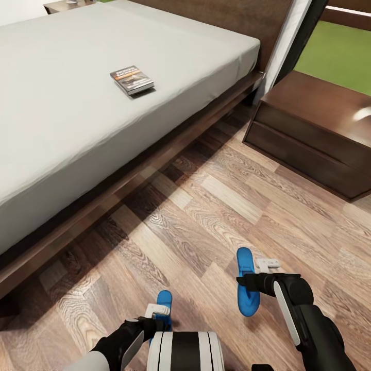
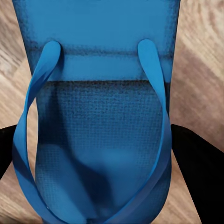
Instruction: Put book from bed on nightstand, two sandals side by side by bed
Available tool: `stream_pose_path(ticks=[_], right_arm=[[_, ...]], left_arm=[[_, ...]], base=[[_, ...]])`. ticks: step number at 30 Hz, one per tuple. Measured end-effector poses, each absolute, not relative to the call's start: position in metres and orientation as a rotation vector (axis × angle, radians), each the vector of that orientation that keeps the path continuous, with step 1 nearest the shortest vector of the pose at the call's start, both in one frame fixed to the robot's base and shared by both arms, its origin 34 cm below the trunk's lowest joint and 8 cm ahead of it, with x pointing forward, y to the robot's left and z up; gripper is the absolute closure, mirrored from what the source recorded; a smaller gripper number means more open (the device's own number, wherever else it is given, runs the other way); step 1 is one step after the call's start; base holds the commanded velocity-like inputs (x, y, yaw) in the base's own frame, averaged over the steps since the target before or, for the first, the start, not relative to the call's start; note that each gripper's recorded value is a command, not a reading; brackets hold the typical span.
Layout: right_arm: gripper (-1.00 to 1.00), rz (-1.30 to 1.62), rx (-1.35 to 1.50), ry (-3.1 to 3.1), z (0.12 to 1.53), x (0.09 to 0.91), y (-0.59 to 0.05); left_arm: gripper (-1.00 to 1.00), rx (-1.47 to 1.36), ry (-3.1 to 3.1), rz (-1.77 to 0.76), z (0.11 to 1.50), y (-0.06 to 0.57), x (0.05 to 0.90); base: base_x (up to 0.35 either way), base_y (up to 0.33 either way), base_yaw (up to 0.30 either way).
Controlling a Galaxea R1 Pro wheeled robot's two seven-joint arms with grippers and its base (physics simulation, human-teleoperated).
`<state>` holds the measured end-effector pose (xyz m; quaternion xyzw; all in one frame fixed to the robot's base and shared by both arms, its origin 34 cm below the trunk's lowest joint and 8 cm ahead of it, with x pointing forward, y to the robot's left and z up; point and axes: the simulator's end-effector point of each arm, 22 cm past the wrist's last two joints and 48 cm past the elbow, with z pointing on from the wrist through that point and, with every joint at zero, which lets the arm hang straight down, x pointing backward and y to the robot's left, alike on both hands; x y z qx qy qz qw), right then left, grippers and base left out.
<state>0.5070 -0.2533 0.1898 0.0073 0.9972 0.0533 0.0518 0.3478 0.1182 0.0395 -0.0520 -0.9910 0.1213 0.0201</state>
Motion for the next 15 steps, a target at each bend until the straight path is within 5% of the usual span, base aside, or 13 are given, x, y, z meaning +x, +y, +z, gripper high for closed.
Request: stream_pose_path(ticks=[15], right_arm=[[1.0,0.162,0.023,3.046,0.1842,0.5031,-0.2532]], left_arm=[[-1.0,-0.158,-3.064,0.376,0.036,0.1182,0.3429]], base=[[0.0,0.0,0.0]])
